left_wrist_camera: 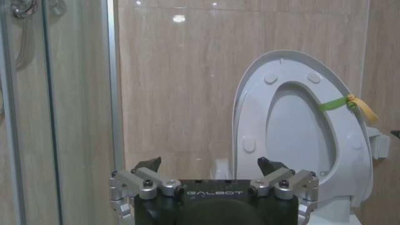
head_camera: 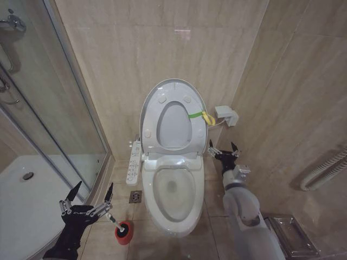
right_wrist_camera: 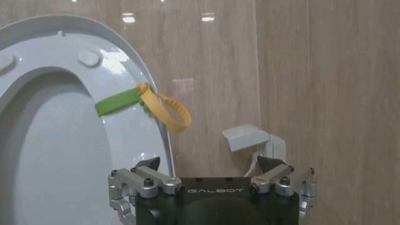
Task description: Open the toilet lid, clean the toilet bowl with a toilet brush, close the toilet lid, and flush.
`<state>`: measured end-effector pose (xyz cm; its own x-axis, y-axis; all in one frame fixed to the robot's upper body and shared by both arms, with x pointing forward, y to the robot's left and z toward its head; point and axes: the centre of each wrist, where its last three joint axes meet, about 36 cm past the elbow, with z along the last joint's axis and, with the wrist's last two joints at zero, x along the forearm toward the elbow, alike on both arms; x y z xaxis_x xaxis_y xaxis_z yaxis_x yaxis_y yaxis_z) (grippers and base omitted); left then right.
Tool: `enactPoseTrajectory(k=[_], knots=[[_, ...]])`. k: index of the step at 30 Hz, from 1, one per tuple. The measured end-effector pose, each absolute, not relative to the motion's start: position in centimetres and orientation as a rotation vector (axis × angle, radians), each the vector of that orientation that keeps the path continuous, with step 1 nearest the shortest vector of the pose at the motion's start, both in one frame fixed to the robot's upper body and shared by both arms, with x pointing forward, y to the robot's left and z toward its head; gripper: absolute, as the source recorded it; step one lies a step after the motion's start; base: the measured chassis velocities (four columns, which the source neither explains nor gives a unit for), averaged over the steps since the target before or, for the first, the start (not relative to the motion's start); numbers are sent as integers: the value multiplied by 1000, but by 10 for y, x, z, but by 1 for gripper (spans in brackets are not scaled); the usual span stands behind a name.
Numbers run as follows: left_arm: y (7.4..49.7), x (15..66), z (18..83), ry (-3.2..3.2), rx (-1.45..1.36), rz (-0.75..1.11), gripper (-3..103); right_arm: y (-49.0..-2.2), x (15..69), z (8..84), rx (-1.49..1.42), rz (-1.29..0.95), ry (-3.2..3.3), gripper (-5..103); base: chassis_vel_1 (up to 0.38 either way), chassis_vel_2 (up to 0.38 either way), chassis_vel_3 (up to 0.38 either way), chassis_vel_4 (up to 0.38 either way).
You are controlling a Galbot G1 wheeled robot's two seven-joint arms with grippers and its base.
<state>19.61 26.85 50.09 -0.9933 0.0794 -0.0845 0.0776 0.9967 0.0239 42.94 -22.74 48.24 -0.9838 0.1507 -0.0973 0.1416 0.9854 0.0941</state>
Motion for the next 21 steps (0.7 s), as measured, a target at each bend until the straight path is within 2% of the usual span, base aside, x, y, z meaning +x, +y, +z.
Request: enactPoseTrajectory(k=[13,21], knots=[[269,196,501,3054,120,32,100,-232,453,508,279,210,2983,100,0,0,0,0],[269,196,501,3054,120,32,100,-241,475,517,326,174,2947,100,0,0,0,0]])
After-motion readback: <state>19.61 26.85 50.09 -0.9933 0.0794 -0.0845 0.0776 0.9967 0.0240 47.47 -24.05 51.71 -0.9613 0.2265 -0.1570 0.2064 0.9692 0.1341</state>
